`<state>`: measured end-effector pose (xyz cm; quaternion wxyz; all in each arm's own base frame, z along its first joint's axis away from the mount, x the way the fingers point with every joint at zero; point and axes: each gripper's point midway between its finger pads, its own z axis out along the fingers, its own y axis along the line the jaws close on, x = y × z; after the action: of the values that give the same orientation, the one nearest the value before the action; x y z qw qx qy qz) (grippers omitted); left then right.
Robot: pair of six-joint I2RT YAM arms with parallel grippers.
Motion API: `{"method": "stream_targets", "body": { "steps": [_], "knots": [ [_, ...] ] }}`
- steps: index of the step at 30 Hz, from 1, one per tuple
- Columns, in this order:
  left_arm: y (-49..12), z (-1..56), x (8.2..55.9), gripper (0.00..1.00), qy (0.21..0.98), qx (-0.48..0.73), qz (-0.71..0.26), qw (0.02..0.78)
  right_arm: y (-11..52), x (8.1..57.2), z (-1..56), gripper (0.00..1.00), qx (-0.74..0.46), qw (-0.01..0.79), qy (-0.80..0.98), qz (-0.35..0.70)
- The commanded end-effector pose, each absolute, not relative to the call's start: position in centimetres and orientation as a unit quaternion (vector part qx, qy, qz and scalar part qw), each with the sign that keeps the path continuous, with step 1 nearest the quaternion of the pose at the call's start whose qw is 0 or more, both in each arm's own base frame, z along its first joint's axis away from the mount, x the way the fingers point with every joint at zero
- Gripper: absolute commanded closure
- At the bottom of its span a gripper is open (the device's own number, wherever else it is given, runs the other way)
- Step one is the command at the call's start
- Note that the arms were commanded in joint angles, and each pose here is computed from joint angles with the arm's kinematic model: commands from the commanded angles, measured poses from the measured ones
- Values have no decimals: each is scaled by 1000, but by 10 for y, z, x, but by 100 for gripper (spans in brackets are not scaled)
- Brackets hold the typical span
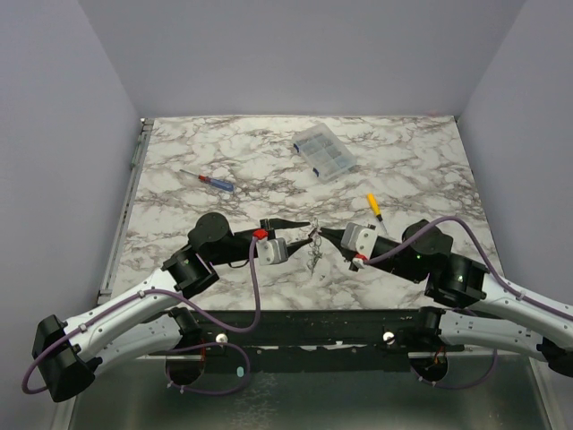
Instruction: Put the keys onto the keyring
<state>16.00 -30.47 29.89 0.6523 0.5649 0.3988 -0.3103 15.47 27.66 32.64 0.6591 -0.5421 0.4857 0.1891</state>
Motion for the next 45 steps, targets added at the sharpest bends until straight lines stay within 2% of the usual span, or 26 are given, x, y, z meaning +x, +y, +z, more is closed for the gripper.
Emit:
{"method": "stream_targets", "body": {
  "steps": [1,6,9,10,13,31,45],
  "knots": [
    [-305,304,152,59,379,565,-322,658,284,143,341,99,-535,670,461,229],
    [-306,306,148,60,372,567,-331,657,286,143,340,99,-533,671,459,233],
    [-306,307,148,67,371,566,-332,656,288,143,341,99,-535,671,458,234],
    [-306,307,148,73,371,565,-331,658,289,143,342,99,-535,671,457,234],
    [-305,309,149,100,372,564,-329,660,290,143,343,99,-535,672,455,235],
    [-306,309,144,100,363,569,-338,655,298,150,347,99,-467,718,442,266],
    [-300,313,157,100,382,550,-309,675,280,162,339,99,-451,720,475,228]
  ]
}}
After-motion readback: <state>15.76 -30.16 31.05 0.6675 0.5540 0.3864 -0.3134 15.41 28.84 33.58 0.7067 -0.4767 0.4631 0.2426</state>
